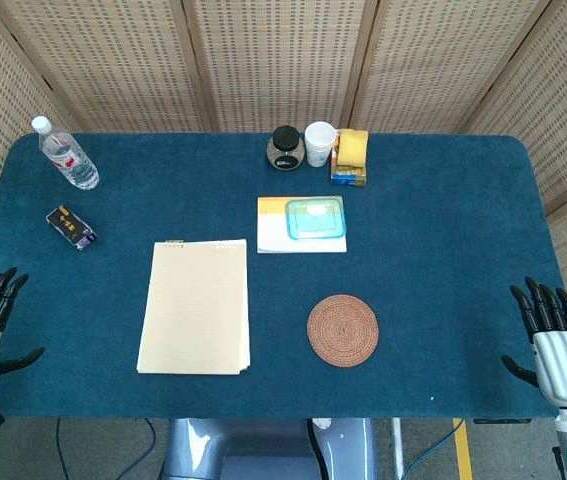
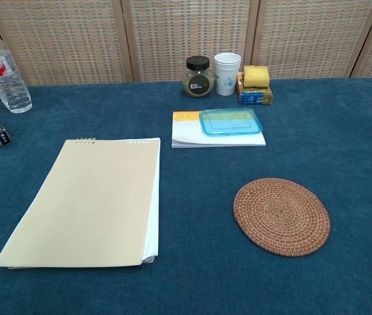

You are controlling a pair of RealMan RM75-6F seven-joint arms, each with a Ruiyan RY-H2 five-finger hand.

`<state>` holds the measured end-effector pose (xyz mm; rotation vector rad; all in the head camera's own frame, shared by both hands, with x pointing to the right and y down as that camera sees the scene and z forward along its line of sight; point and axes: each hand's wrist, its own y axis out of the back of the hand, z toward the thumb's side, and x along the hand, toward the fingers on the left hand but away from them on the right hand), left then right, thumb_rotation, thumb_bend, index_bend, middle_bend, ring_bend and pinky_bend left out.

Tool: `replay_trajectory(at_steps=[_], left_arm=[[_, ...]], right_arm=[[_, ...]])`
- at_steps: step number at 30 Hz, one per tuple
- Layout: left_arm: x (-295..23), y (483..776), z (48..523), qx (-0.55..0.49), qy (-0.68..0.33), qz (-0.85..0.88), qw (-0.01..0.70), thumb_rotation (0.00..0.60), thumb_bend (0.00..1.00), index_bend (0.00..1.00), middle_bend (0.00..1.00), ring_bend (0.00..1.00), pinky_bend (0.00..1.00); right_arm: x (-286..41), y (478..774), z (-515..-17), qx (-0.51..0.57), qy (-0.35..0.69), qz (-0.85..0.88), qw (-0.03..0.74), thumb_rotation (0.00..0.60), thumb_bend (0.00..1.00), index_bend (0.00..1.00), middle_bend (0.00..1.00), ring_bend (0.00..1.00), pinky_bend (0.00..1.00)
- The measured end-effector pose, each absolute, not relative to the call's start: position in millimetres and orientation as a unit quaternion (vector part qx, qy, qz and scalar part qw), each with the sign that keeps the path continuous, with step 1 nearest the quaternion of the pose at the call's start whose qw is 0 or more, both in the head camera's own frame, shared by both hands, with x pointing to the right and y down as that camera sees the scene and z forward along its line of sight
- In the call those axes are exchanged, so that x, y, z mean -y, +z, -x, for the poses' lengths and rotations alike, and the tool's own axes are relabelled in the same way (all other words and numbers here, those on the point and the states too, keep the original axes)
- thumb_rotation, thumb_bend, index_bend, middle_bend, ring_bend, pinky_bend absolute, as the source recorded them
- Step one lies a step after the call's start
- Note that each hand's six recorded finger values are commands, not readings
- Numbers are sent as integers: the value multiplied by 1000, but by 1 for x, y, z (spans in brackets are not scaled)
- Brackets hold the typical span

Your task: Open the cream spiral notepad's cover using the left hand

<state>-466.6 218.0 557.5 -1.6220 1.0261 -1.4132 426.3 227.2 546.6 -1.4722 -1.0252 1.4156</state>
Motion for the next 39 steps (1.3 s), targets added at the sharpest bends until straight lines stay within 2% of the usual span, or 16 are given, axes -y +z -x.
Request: replay_trajectory(at_steps=[9, 14, 23, 28, 32, 39], left_arm=[[-222, 560, 457, -388, -537, 648, 375, 600, 0, 0, 0, 0, 0], [-229, 570, 426, -348, -496, 695, 387, 600, 0, 0, 0, 0, 0], [-255, 611, 352, -250, -427, 764, 413, 600, 153, 0, 0, 0, 0], [-263, 635, 323, -218, -419, 773, 423, 600, 181, 0, 0, 0, 0], [-267, 649, 311, -201, -421, 776, 424, 600, 231, 0, 0, 0, 0], [-267, 670, 301, -186, -429, 776, 423, 600, 244, 0, 0, 0, 0]], right_arm=[[-228, 548, -423, 405, 560, 591, 415, 600, 0, 0, 0, 0, 0], [-228, 548, -424, 405, 561, 591, 416, 600, 0, 0, 0, 0, 0], [-227, 548, -426, 406, 562, 591, 412, 600, 0, 0, 0, 0, 0], [-227, 549, -427, 407, 561, 594, 409, 600, 0, 0, 0, 0, 0], [-226, 550, -428, 406, 562, 595, 406, 600, 0, 0, 0, 0, 0], [-227, 551, -427, 404, 563, 596, 405, 600, 0, 0, 0, 0, 0]])
